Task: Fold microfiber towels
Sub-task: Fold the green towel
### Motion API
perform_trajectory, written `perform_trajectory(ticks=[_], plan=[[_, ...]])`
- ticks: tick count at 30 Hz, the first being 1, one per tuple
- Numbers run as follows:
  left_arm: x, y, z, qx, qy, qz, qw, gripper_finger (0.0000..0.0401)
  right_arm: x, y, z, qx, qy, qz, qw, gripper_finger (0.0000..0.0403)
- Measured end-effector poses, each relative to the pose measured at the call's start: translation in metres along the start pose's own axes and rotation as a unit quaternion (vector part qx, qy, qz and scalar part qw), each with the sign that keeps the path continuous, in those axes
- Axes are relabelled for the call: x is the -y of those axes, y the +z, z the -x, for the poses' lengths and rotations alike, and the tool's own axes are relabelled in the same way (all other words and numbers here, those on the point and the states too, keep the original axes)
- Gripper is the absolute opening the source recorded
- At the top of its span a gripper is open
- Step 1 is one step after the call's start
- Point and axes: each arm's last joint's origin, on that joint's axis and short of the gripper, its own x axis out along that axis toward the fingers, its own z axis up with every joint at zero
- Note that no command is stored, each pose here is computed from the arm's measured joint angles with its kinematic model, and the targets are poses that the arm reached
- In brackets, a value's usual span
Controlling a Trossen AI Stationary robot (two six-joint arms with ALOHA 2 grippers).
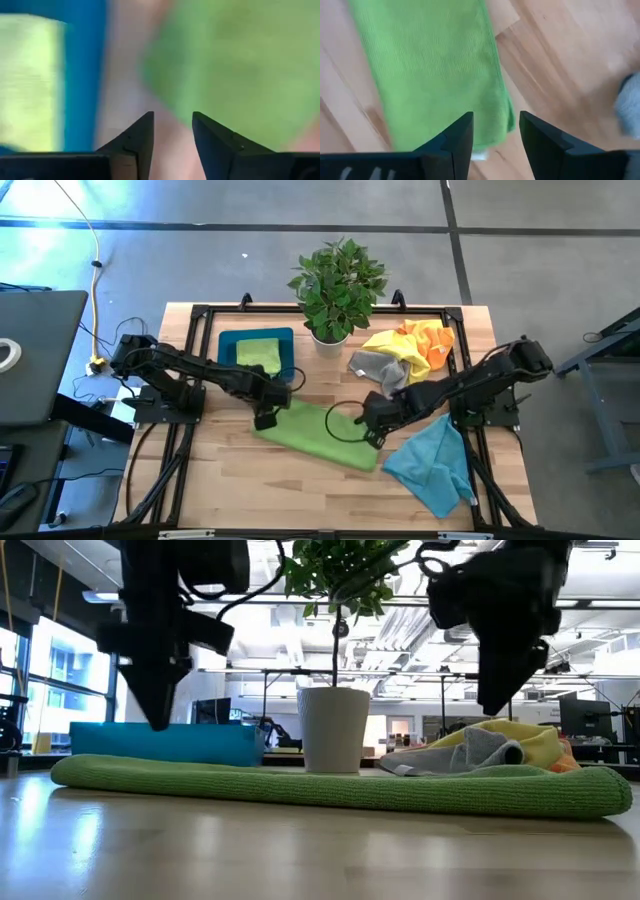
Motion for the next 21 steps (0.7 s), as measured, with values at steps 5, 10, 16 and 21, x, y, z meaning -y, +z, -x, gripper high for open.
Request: perform_trajectory(ticks=[5,10,16,21], plan=[[0.022,0.002,0.0,0.044,-0.084,-0.122,0.988,0.0132,-0.015,-0.001,-0.011,0.022,0.032,-0.115,0.993,0.0154],[0.032,-0.003,-0.014,0.087,-0.093,-0.181,0.975,0.0126,-0.033,-0.011,-0.027,0.056,0.044,-0.213,0.974,0.0154],[0.025,-0.019,-0.037,0.072,-0.054,-0.147,0.985,0.012,-0.045,-0.029,-0.045,0.059,0.03,-0.28,0.958,0.0154],[0.024,-0.032,-0.05,0.053,-0.054,-0.117,0.99,0.0116,-0.052,-0.041,-0.06,0.048,0.023,-0.278,0.959,0.0154]])
